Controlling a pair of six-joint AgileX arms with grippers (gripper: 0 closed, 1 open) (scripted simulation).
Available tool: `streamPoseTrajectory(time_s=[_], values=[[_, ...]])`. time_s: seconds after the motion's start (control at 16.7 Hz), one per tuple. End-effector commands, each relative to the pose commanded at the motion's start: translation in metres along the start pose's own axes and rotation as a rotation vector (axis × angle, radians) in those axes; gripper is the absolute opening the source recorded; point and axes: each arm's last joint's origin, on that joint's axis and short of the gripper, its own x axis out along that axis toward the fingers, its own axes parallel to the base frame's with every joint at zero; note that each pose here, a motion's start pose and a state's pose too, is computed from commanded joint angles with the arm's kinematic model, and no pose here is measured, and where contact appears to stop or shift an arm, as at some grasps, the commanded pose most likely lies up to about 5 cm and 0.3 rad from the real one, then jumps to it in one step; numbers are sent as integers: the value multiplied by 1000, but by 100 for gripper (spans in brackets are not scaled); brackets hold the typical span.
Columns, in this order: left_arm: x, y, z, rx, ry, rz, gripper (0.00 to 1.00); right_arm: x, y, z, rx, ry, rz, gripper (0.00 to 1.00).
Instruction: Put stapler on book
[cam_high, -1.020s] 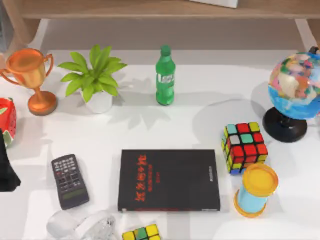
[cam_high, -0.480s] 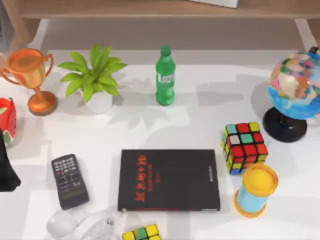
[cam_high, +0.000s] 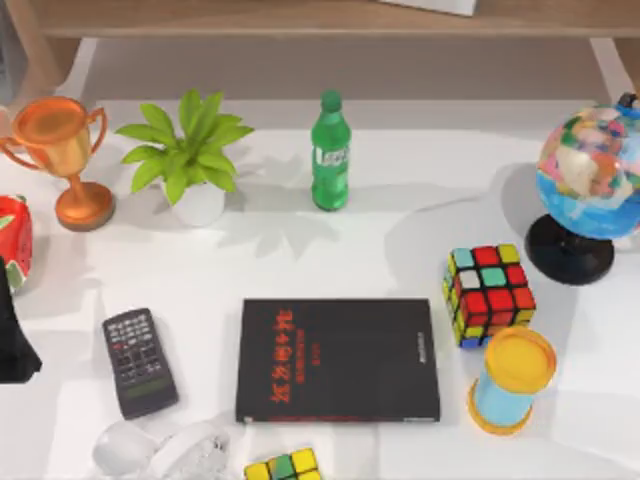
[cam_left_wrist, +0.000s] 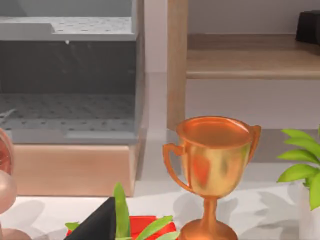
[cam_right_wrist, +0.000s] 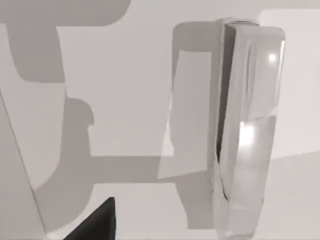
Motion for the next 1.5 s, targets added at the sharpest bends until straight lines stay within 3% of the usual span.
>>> streamPoseTrajectory(time_s=[0.66, 1.5], values=[[0, 0, 0, 0, 0, 0, 100, 12, 1, 5, -6, 13, 8, 100], [0, 0, 0, 0, 0, 0, 100, 24, -13, -24, -20, 7, 0, 100]])
